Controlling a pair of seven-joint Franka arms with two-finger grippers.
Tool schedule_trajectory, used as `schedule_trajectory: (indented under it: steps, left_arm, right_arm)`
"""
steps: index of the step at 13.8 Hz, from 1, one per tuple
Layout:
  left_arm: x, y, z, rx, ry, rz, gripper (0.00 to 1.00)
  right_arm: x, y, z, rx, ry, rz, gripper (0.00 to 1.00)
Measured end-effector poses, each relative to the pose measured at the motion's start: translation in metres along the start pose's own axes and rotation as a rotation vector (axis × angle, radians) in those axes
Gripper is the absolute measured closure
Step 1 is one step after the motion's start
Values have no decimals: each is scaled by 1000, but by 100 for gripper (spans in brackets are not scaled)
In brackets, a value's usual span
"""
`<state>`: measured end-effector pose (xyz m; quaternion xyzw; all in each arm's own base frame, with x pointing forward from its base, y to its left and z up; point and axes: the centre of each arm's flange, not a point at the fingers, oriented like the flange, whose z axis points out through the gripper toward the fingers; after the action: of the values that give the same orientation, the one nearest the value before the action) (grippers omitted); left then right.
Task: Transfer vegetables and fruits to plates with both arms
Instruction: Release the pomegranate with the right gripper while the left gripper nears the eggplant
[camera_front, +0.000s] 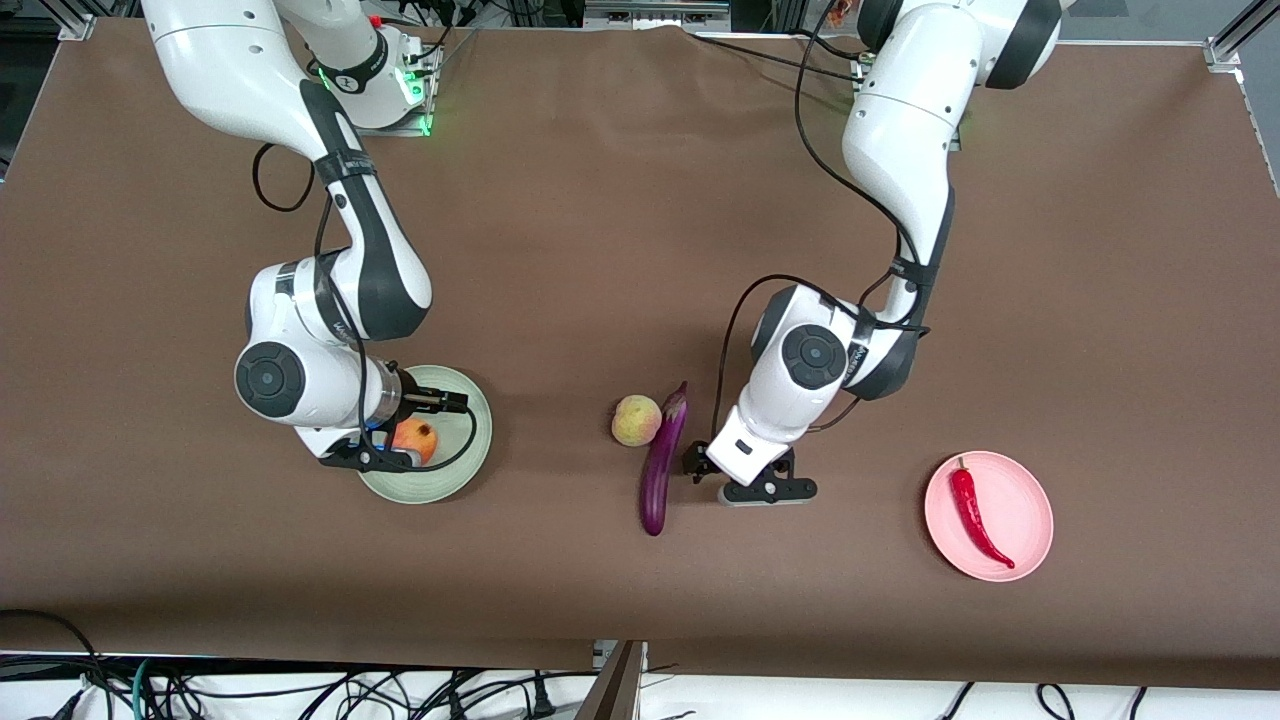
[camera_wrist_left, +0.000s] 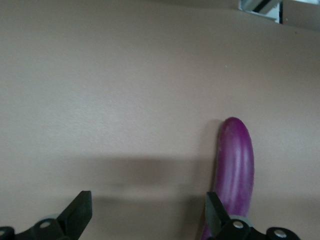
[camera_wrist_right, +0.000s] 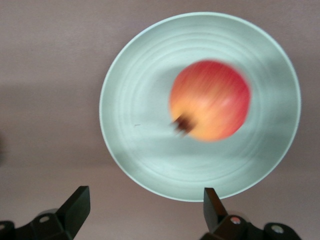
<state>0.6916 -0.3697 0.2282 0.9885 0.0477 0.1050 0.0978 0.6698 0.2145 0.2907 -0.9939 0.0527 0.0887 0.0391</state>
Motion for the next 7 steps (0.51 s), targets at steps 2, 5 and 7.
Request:
schedule_trajectory:
  steps: [2,5,7]
  left_arm:
    - [-12,16,5,-6,-1,24,0]
    - [-29,34,13,-9,-10,55,0]
    - [-35,39,22,-20,14,65,0]
  right_arm:
    - [-13,-35,3,4,11,75,0]
    - [-42,-129,16,95,96,185,0]
    - [-55,-185,34,199,136,237,0]
